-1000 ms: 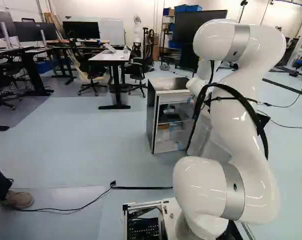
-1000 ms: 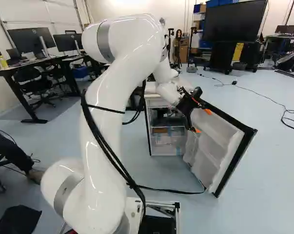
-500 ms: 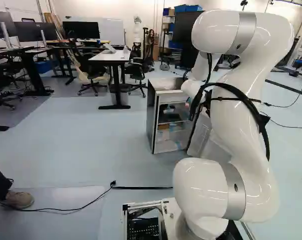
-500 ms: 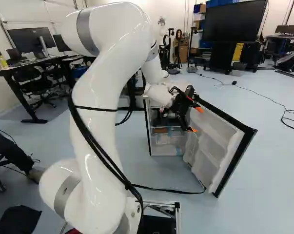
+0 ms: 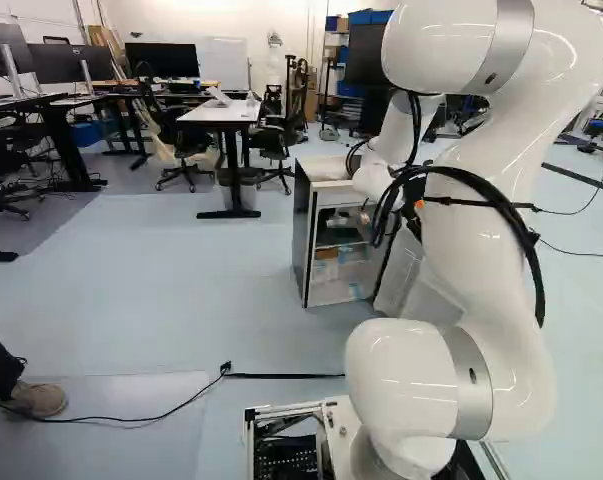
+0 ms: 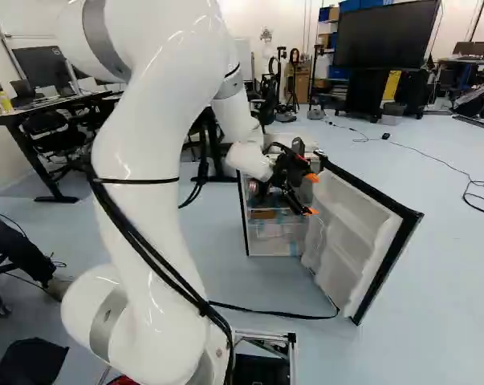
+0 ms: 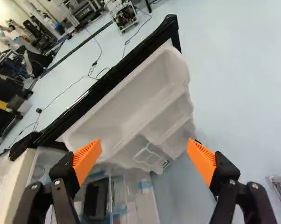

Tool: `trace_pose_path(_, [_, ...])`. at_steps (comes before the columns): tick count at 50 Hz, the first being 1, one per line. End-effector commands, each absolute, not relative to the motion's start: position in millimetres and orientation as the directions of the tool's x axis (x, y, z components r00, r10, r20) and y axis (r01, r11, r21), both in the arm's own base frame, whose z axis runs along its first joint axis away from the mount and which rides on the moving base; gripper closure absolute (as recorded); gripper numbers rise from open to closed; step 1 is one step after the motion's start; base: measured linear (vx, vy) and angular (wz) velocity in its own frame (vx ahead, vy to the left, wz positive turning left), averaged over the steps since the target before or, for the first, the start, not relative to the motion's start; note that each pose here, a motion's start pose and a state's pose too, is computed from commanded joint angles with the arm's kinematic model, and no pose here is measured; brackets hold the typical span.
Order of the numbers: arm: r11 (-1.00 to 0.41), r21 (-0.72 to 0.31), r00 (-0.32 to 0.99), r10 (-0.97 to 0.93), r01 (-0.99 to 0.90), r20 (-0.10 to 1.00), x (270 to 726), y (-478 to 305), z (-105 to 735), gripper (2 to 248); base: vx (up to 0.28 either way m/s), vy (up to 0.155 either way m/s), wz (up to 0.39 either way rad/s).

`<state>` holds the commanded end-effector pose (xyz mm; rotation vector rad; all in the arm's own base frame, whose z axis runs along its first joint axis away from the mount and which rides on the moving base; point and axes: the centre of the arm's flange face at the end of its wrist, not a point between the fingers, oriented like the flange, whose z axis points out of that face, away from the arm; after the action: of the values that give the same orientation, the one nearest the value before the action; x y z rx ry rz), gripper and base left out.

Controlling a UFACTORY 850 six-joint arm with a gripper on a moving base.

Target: Open the fridge door

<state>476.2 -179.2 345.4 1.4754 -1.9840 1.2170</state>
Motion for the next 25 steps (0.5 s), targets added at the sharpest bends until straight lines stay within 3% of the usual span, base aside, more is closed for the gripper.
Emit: trace_pose_path(25, [-0.163, -0.356, -0.189, -0.611, -0.920, 0.769, 438.1, -147.9, 351.0, 3, 0.000, 0.000, 0.000])
